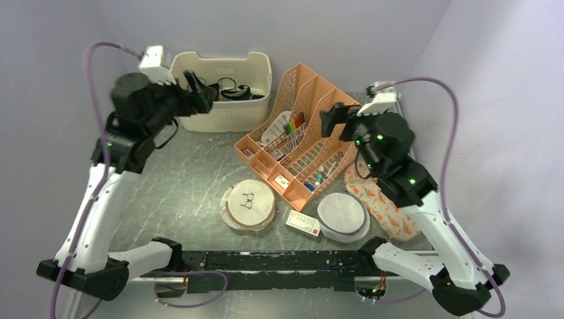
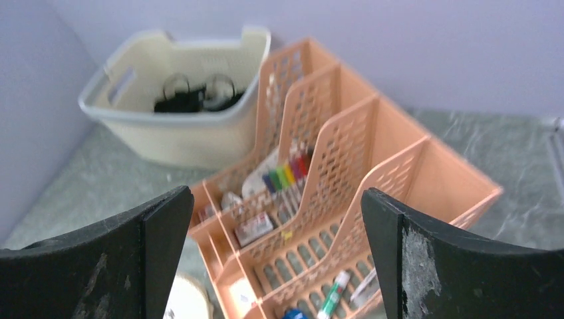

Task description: Unzip the laundry bag and remove the bra

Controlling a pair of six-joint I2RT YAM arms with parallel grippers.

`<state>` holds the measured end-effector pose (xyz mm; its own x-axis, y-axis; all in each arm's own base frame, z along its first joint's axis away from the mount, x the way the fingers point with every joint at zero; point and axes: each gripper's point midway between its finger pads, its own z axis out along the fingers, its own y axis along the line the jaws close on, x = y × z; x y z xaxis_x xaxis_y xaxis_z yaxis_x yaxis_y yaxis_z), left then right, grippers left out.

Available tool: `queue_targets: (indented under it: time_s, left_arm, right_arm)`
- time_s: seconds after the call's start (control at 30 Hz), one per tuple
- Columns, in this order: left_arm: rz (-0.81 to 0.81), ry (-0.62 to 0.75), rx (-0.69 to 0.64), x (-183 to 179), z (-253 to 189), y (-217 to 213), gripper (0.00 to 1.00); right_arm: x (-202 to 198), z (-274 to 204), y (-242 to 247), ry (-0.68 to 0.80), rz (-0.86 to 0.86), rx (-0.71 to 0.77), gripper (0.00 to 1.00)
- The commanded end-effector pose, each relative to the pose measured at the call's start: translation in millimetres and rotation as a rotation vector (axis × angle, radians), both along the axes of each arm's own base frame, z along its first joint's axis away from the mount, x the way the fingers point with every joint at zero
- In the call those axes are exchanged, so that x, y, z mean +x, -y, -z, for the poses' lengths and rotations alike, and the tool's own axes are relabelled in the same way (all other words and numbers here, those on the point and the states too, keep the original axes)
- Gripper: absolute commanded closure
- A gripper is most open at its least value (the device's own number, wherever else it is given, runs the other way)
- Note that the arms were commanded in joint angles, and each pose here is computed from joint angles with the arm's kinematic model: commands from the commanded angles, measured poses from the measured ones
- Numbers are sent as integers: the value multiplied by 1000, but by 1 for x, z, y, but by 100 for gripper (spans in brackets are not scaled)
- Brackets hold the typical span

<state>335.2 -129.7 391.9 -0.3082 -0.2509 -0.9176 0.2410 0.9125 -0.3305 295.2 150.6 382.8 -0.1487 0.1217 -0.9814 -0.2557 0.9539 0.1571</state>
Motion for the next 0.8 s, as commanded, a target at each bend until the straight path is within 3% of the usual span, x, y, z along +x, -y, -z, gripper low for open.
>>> queue_targets:
  time_s: [0.0, 0.13, 0.3, 0.77]
  left_arm:
    - [24, 251, 12, -39, -99, -15, 0]
    - [22, 380, -46, -76, -142, -26, 0]
    - [-2, 421, -66, -102, -153, -38, 1]
    - [-10, 386, -55, -109, -140, -42, 0]
  right_arm:
    - [-22, -59, 41, 131, 96, -2, 0]
    - [-45, -91, 57, 231, 91, 43, 0]
    - [-58, -107, 74, 272, 136, 91, 0]
    - [-54, -90, 75, 210, 166, 103, 0]
